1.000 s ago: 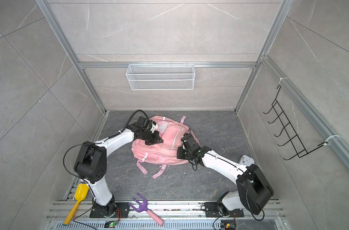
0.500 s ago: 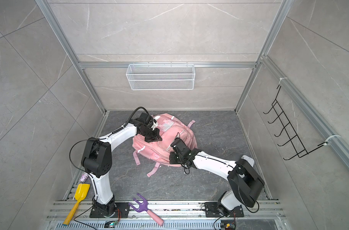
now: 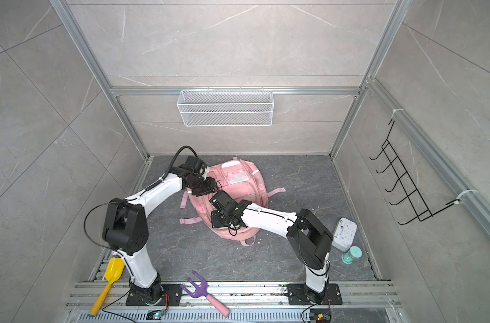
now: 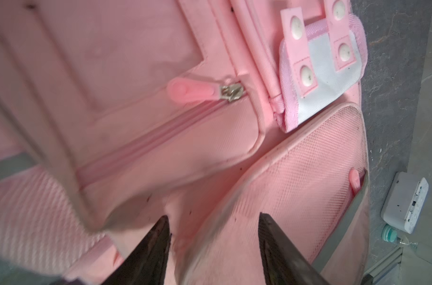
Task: Pack books, pencil case, and school supplies into a backpack
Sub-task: Zip the student bag at the center of the table.
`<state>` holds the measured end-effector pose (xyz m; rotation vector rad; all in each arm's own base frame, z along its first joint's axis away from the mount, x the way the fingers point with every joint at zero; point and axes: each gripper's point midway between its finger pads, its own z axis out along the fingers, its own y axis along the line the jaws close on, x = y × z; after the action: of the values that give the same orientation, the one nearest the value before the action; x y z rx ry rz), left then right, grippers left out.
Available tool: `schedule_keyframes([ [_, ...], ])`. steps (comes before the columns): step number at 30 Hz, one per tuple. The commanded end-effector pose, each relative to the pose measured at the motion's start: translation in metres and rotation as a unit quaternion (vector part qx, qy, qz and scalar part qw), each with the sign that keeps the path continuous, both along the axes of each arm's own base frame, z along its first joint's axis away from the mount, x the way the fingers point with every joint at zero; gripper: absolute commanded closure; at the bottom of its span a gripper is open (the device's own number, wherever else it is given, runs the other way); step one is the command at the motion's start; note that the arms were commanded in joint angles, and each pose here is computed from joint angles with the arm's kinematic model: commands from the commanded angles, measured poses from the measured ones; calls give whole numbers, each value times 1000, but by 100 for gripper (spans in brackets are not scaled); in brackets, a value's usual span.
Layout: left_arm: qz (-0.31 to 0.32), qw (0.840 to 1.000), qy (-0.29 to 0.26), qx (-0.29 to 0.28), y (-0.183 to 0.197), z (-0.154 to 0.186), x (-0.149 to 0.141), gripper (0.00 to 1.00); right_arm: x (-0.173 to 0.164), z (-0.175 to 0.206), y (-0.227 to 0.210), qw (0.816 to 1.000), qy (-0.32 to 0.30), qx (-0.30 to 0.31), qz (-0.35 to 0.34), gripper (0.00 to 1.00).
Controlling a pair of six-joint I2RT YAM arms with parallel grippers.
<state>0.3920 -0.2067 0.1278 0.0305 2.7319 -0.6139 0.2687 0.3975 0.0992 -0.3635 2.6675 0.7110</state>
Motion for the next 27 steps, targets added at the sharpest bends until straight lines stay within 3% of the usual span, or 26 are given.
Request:
schedule_keyframes([
  [1,13,999,-42,-7,12,25,-14,40,-14,1,14,999,18,4,42,94],
  [7,29,999,-18,-31,18,7,-46,40,-16,-2,18,999,21,11,48,94],
  [15,27,996,9,-85,-1,-16,-48,41,-19,-2,26,997,31,32,59,95],
  [18,27,995,12,-96,-7,-20,-47,56,-19,-3,23,998,29,25,56,95],
  [24,35,997,5,-66,4,-21,-47,97,-19,-12,6,999,22,-10,45,97],
  [27,40,998,-4,-41,13,-18,-42,100,-19,-14,-7,999,13,-33,39,97],
])
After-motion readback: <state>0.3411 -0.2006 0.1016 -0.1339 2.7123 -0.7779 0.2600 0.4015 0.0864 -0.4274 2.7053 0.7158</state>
